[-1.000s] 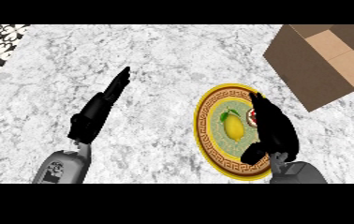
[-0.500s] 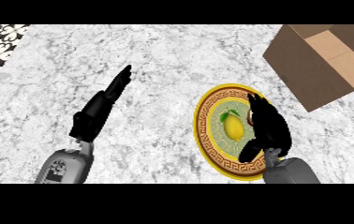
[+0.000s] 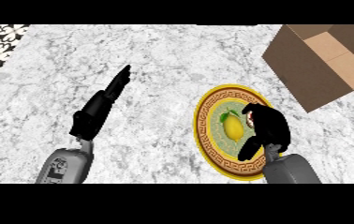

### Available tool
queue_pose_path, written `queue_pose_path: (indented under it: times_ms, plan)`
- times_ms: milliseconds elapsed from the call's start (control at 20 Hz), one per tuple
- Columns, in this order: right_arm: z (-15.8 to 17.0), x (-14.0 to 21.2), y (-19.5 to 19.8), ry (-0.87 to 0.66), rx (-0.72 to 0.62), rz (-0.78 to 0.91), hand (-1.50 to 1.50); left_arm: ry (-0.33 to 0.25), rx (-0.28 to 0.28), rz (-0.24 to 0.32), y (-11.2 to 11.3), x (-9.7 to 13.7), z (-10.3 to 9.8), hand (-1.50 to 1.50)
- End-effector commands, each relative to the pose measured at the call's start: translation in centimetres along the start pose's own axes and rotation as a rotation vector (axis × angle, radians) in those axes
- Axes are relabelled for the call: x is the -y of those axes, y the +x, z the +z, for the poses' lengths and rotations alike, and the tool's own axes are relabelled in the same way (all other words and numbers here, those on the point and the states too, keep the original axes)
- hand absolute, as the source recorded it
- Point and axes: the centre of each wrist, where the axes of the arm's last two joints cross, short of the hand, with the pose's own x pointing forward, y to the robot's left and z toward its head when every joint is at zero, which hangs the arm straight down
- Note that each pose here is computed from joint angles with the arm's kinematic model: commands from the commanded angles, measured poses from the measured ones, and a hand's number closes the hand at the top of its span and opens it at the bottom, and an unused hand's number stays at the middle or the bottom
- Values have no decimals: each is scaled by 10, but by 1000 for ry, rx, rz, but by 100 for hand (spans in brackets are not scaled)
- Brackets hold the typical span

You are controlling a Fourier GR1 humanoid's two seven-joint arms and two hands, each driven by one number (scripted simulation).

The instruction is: Pick the cupcake from the plate and place it in the cardboard box

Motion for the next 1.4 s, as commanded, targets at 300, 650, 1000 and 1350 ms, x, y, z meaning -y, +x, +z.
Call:
queue_pose_path:
  times_ms: [300,650,1000,1350]
  plan:
    - [-14,21,-69,-24,295,154,150,12,-1,6,4,-6,1,0]
    - [-2,81,-138,-36,821,323,150,39,-16,8,3,-6,5,0]
    - [2,151,-254,-309,935,267,150,26,-5,-1,3,-14,12,0]
    - [35,223,-316,-335,1085,96,150,27,-10,0,-15,-4,10,0]
